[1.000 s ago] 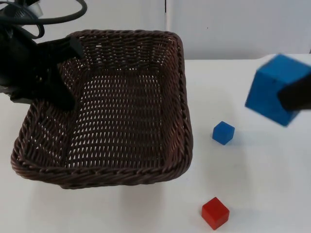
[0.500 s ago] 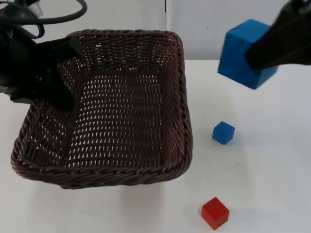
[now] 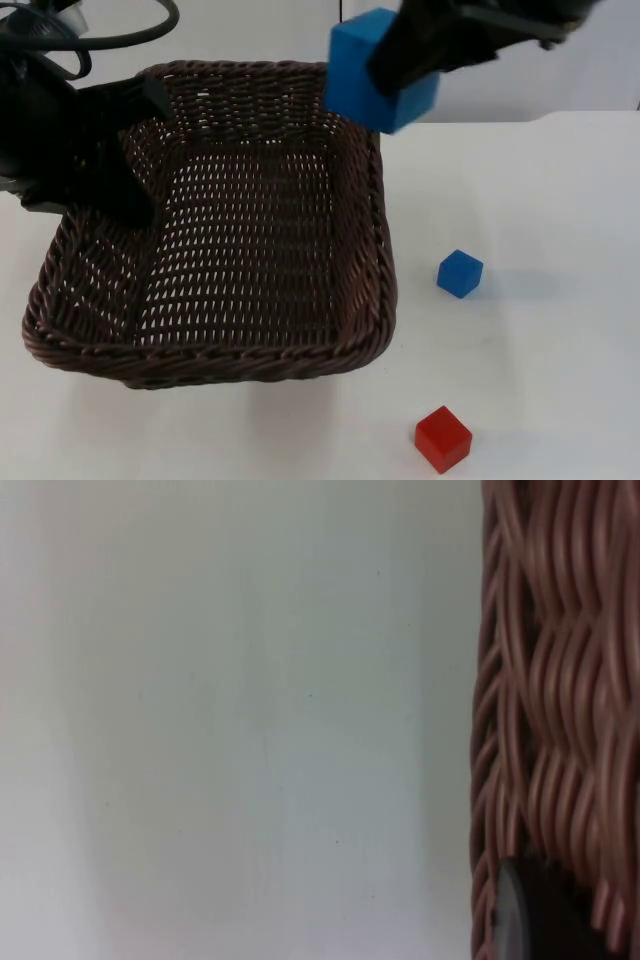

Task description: Pick up the basket with the left hand and place the largest block into the basket with the right hand.

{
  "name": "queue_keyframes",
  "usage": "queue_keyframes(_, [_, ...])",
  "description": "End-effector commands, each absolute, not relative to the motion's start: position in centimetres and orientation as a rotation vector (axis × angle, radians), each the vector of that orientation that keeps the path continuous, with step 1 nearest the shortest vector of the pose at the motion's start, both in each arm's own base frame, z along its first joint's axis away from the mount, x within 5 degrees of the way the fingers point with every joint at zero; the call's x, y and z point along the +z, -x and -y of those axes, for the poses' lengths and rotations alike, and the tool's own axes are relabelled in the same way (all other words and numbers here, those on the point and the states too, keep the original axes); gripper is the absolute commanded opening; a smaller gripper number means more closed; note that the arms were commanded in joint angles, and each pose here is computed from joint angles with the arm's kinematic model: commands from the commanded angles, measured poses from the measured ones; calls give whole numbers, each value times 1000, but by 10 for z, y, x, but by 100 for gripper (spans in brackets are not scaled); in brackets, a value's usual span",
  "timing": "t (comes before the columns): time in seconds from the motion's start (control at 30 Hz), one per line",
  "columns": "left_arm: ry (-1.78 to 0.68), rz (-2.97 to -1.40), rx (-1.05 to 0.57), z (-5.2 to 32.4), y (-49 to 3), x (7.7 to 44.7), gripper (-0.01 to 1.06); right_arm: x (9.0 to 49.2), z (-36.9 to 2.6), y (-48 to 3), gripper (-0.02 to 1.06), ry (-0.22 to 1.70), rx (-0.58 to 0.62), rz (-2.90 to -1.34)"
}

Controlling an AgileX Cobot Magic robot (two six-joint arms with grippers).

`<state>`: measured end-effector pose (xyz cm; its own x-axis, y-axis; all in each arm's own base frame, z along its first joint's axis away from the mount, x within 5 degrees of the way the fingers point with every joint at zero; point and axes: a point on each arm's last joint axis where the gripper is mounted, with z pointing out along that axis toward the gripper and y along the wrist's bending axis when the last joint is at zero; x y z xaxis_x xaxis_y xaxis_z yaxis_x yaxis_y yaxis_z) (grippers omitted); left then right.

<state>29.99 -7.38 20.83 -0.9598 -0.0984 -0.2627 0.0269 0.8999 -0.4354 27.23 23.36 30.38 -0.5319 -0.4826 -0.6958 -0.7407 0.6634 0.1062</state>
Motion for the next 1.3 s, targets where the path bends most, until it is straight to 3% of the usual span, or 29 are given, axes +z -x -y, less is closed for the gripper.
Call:
queue_keyframes(0.0, [91,-2764,-673,75,-301,211,0,304,-243,-276,0,959,543,-2222])
queue_keyframes(0.23, [92,-2762,-672,75,-301,211,0,285,-280,-291,0,1071,535,-2201])
queue_keyframes(0.77, [90,-2763,-670,75,-301,211,0,238,-298,-313,1,1104,479,-2263])
queue_keyframes(0.87, [90,-2763,-670,75,-301,211,0,232,-299,-315,15,1108,477,-2279])
queue_keyframes(0.9, [90,-2763,-670,75,-301,211,0,232,-299,-315,15,1108,477,-2279])
queue_keyframes(1.0, [90,-2763,-670,75,-301,211,0,232,-299,-315,38,1106,477,-2277])
queue_keyframes(1.03, [90,-2763,-670,75,-301,211,0,232,-299,-315,52,1106,477,-2277])
queue_keyframes(1.07, [90,-2763,-670,75,-301,211,0,232,-299,-315,52,1106,477,-2277])
queue_keyframes(1.2, [90,-2763,-670,75,-301,211,0,232,-299,-315,75,1106,477,-2277])
queue_keyframes(1.27, [90,-2763,-670,75,-301,211,0,232,-299,-315,76,1106,477,-2277])
